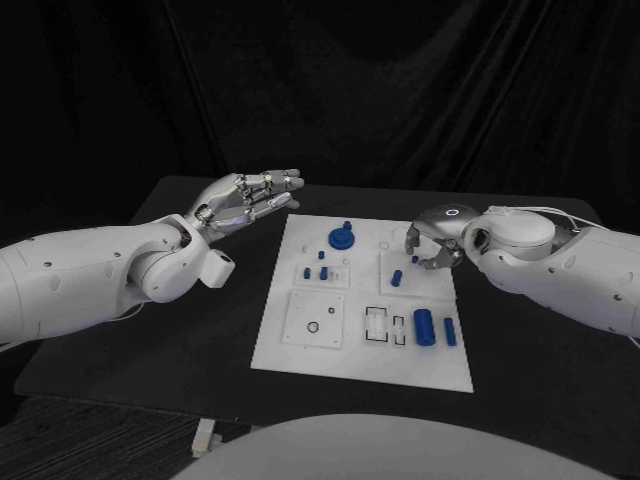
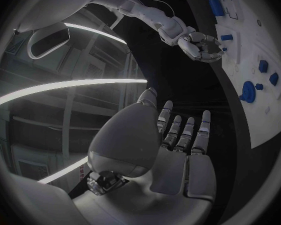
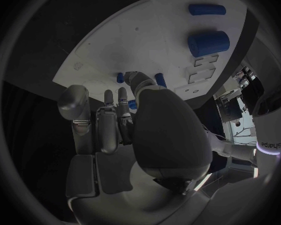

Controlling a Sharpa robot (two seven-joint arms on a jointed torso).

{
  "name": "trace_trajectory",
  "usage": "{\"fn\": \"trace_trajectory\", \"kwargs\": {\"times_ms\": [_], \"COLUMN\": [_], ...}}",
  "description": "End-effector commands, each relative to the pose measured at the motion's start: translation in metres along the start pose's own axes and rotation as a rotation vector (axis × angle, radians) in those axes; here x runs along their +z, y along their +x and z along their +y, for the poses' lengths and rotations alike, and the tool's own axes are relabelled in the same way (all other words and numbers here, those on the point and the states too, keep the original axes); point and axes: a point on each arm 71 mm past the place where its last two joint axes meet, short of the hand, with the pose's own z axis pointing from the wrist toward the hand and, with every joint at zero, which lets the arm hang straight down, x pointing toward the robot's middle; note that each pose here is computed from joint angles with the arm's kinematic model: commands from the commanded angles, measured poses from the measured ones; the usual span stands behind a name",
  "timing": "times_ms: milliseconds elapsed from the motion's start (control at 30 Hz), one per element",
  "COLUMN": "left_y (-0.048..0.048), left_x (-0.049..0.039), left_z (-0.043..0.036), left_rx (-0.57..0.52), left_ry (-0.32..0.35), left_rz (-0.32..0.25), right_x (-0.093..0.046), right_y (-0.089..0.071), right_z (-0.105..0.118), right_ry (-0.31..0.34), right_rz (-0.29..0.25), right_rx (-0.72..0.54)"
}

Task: Assemble the parts on the task board

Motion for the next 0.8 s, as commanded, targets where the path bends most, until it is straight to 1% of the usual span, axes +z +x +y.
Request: {"fn": "trace_trajectory", "kwargs": {"times_ms": [33,400,800], "left_y": [0.0013,0.0016,0.0014], "left_x": [-0.0002,-0.0001,-0.0010], "left_z": [-0.0092,-0.0068,-0.0030], "left_rx": [-0.026,-0.036,-0.041], "left_ry": [0.135,0.122,0.107], "left_rz": [0.013,0.024,0.026], "right_x": [0.001,0.004,0.007], "right_y": [0.003,0.014,0.016], "right_z": [-0.001,-0.003,-0.002], "right_ry": [0.000,0.002,-0.016], "right_rz": [0.006,0.027,0.022], "right_rx": [0.000,0.036,0.065]}}
